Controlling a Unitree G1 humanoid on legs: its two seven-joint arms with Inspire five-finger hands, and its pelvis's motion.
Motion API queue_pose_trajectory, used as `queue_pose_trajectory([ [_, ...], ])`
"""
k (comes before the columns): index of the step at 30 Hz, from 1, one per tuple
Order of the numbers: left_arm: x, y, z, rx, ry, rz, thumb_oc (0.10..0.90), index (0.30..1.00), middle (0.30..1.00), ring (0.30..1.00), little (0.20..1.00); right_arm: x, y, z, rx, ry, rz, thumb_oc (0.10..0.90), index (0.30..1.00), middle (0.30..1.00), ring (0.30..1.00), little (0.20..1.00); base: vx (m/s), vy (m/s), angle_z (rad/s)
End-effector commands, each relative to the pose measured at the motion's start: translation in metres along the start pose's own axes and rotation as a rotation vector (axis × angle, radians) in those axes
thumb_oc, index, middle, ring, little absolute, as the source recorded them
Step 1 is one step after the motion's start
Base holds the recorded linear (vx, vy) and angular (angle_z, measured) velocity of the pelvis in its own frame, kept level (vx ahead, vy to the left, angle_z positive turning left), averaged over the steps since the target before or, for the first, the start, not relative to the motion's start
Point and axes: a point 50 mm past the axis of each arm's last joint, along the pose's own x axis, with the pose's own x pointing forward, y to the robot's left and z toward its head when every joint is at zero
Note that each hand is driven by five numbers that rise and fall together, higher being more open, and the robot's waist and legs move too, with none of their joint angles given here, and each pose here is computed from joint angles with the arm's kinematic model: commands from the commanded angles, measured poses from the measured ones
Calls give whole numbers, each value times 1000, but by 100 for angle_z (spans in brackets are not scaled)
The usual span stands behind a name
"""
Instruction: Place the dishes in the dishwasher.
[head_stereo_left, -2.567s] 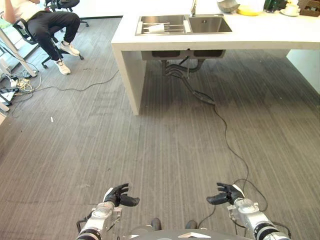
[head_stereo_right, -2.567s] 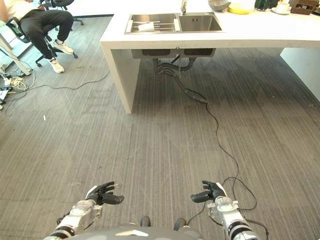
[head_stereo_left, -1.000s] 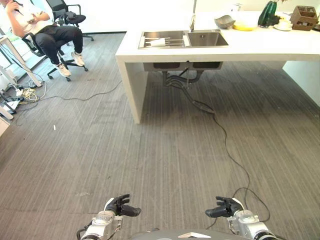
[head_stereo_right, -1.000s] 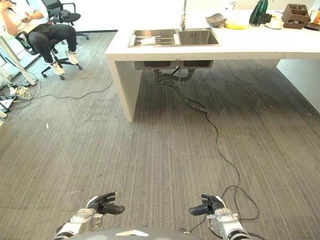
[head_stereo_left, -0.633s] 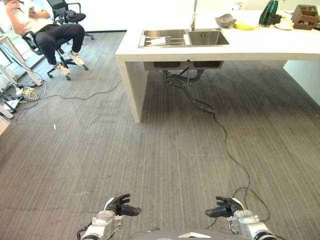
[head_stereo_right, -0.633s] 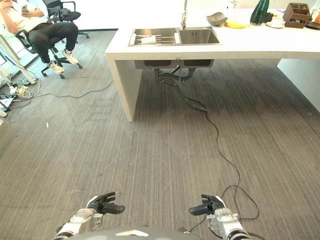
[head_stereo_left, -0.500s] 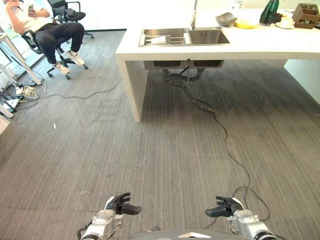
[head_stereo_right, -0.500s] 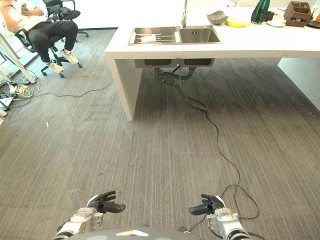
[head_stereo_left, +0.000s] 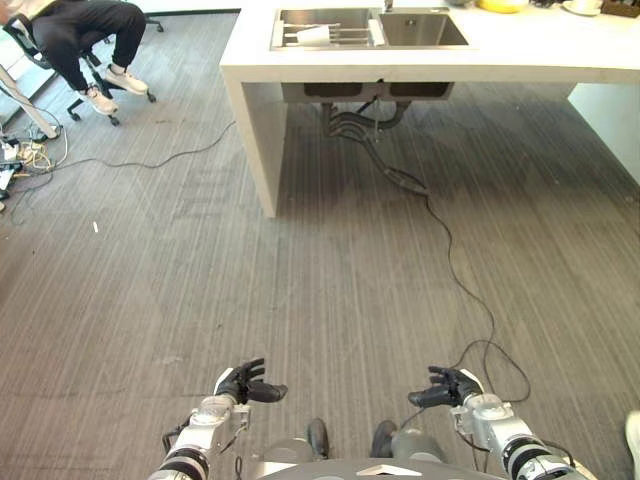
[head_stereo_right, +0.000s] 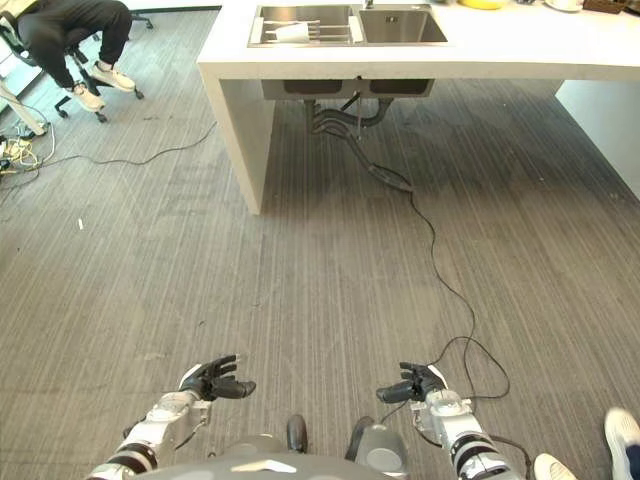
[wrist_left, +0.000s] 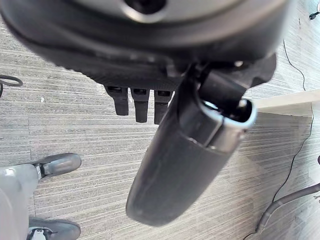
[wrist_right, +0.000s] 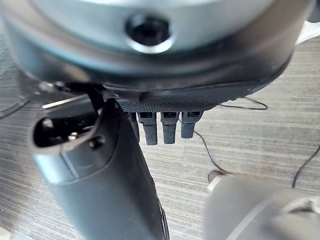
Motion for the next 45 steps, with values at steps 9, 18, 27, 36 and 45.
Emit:
queue_pose_trajectory([
  [9, -2, 20, 41, -41, -181, 52, 800, 900, 900, 900, 900, 0, -13, 32, 47, -121, -21, 800, 900, 900, 900, 900, 283, -123, 23],
  [18, -6, 19, 39, -95, -190, 40, 800, 900, 900, 900, 900, -2, -18, 5, 15, -34, -19, 800, 900, 900, 900, 900, 319, -232, 45],
  [27, -10, 13, 71, -129, -307, 18, 800, 900, 900, 900, 900, -3, -27, 11, 22, -58, -64, 800, 900, 900, 900, 900, 219, -199, 3],
  [36, -25, 33, 108, -177, -490, 48, 800, 900, 900, 900, 900, -1, -18, -9, 57, 8, -57, 800, 900, 900, 900, 900, 323, 45, -30],
  [45, -42, 47, 122, -139, -582, 51, 800, 900, 900, 900, 900, -2, -8, -41, 81, 159, -44, 800, 900, 900, 900, 900, 285, 162, -34],
])
